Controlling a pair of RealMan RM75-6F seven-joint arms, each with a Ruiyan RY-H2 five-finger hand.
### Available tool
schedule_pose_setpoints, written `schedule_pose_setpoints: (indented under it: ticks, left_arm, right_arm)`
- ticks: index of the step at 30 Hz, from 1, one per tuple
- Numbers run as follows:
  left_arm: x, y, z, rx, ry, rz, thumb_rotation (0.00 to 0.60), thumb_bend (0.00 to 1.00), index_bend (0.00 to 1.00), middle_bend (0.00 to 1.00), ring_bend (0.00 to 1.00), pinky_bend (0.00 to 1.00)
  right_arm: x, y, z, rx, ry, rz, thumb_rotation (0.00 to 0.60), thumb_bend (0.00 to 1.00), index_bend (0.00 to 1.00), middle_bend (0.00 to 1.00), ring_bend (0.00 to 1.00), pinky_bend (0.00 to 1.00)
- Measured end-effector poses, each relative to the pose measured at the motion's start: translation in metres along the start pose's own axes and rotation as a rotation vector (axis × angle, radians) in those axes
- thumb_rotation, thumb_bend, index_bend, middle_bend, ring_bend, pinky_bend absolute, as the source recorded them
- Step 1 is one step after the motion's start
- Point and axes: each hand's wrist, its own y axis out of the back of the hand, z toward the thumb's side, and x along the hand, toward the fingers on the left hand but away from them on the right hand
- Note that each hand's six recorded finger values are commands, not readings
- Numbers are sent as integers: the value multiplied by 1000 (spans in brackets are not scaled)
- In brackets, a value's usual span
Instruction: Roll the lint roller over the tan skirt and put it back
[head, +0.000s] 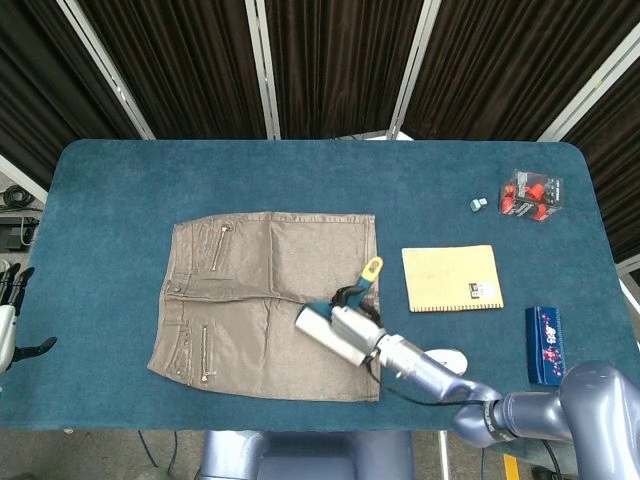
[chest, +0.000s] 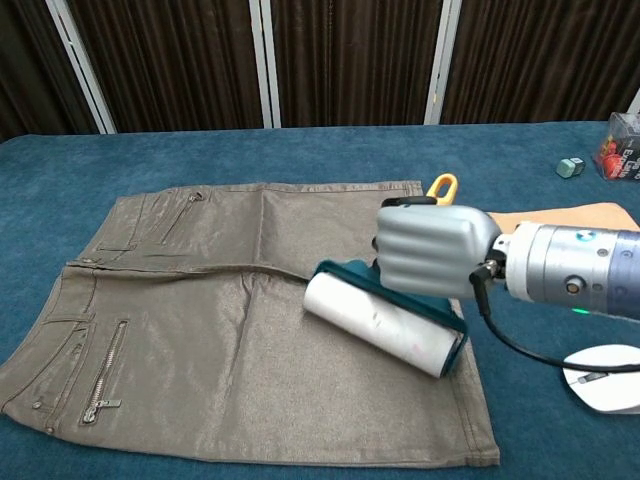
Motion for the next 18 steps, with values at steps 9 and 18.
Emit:
schedule_pose_setpoints:
  ticks: [9, 18]
  left_arm:
    - [1, -3, 1, 8, -1, -7, 600, 0, 0, 0, 0, 0]
    - [1, -5, 2, 13, 0, -13, 600, 0, 0, 0, 0, 0]
  right_arm:
    - [11, -81, -23, 4, -101, 204, 600, 798, 591, 631, 548, 614]
    - [30, -138, -37, -59, -165, 370, 600, 798, 591, 631, 548, 614]
